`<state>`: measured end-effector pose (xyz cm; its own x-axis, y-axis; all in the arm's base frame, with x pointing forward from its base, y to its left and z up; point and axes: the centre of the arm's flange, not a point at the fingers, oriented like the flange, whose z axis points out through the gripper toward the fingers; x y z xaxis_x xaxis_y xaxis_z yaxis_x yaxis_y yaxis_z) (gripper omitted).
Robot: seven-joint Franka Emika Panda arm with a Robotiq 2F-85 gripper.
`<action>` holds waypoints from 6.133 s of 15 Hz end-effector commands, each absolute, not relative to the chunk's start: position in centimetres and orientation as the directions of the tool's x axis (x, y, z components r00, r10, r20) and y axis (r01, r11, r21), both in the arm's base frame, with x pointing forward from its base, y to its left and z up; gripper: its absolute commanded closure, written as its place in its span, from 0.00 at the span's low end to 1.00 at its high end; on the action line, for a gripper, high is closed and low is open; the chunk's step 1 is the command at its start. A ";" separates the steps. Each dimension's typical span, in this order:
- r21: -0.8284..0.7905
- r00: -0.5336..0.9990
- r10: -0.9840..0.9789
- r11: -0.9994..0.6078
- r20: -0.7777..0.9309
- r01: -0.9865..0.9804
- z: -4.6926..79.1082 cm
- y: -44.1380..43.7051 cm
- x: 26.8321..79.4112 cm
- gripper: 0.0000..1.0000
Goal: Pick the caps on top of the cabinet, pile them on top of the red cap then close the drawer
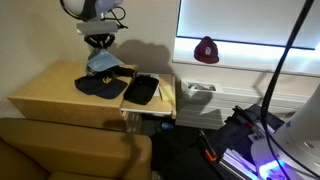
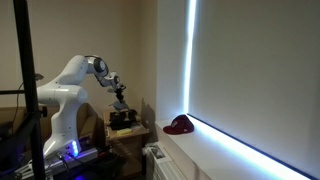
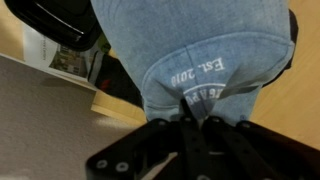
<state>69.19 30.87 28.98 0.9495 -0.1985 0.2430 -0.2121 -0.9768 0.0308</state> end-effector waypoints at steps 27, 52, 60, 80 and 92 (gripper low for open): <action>-0.026 0.313 -0.926 -0.325 0.211 -0.945 44.4 26.6 45.8 0.94; -0.017 -0.533 -0.827 0.539 0.178 -0.842 36.4 -15.9 58.9 0.98; -0.056 -0.176 -0.896 0.168 0.408 -0.984 43.0 -29.2 60.3 0.98; -0.181 -0.117 -0.697 -0.019 0.707 -0.983 47.6 -33.3 59.3 0.98; -0.350 -0.150 -0.740 -0.121 0.656 -0.929 48.1 -32.6 60.9 0.98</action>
<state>60.91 -32.36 48.55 -0.1418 -0.7253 0.6736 -0.9402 -0.1142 -0.3209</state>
